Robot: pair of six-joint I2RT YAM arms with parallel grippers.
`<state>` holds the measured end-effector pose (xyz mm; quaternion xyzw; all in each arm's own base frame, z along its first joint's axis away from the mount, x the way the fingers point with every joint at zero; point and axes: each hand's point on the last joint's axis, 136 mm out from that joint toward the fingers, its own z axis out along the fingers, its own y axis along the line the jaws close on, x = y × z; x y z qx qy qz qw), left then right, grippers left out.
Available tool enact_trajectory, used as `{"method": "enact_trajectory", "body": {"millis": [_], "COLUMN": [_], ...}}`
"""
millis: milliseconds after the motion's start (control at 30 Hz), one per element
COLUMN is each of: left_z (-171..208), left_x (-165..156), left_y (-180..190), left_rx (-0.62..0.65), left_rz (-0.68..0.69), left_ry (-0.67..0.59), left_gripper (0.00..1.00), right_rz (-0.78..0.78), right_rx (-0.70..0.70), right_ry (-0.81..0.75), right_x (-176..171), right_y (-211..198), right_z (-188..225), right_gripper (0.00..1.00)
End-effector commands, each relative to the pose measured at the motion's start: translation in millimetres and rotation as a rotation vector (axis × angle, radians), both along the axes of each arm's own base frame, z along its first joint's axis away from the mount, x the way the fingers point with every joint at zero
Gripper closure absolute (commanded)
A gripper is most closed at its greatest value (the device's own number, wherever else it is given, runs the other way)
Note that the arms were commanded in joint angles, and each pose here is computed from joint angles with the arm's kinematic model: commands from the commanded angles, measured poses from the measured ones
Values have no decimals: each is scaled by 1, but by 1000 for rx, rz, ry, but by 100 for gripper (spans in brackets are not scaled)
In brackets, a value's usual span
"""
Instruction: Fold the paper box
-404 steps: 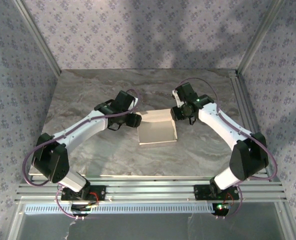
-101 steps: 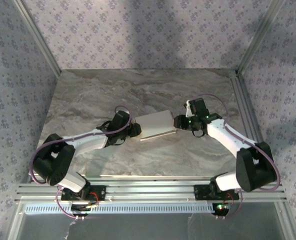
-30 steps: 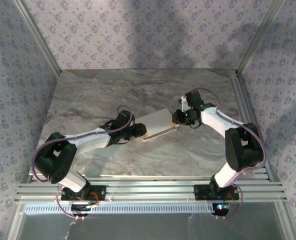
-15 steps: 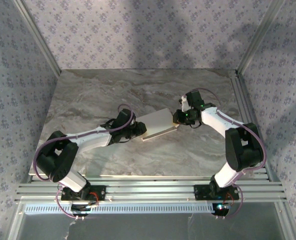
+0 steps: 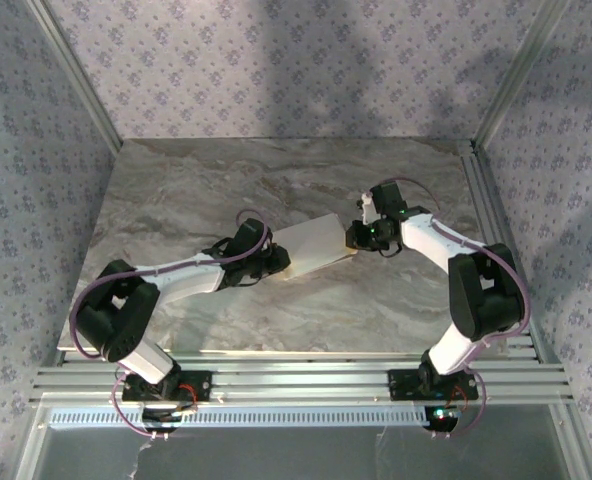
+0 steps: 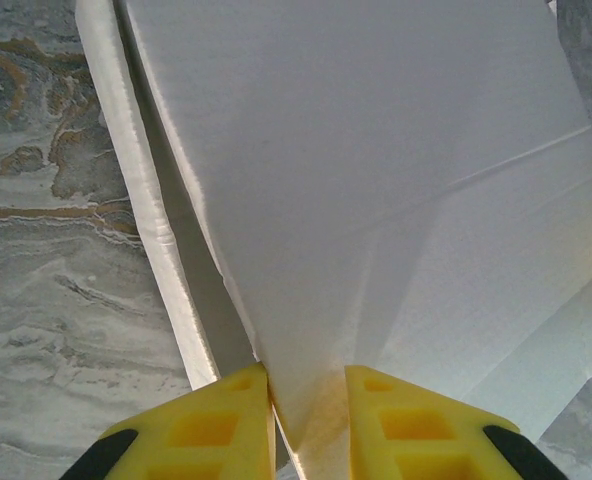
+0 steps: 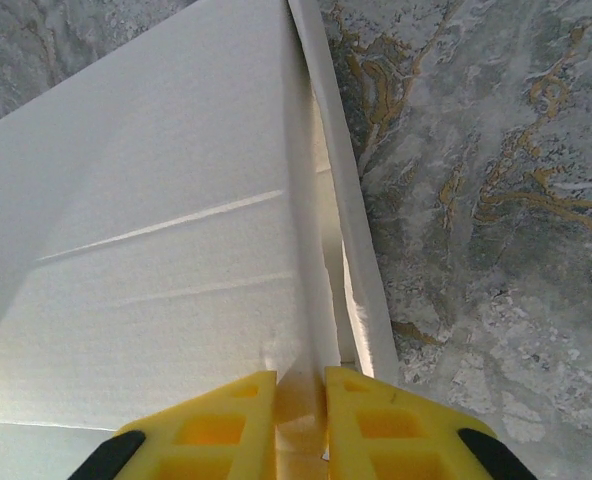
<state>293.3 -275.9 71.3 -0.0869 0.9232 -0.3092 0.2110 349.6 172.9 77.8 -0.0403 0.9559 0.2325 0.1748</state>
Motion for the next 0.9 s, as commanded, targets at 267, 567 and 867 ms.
{"method": "enact_trajectory", "body": {"millis": [267, 567, 867], "left_z": [-4, -1, -22], "left_x": [4, 2, 0], "left_y": [10, 21, 15], "left_rx": [174, 260, 249], "left_rz": [-59, -79, -88], "left_ry": [-30, -48, -14], "left_gripper": [72, 69, 64], "right_rz": [43, 70, 80], "right_rx": [-212, -288, -313], "right_ry": [29, 2, -1], "right_x": [-10, -11, -16], "right_y": [-8, -3, -3], "right_z": [-29, -30, -30], "right_gripper": [84, 84, 85]}}
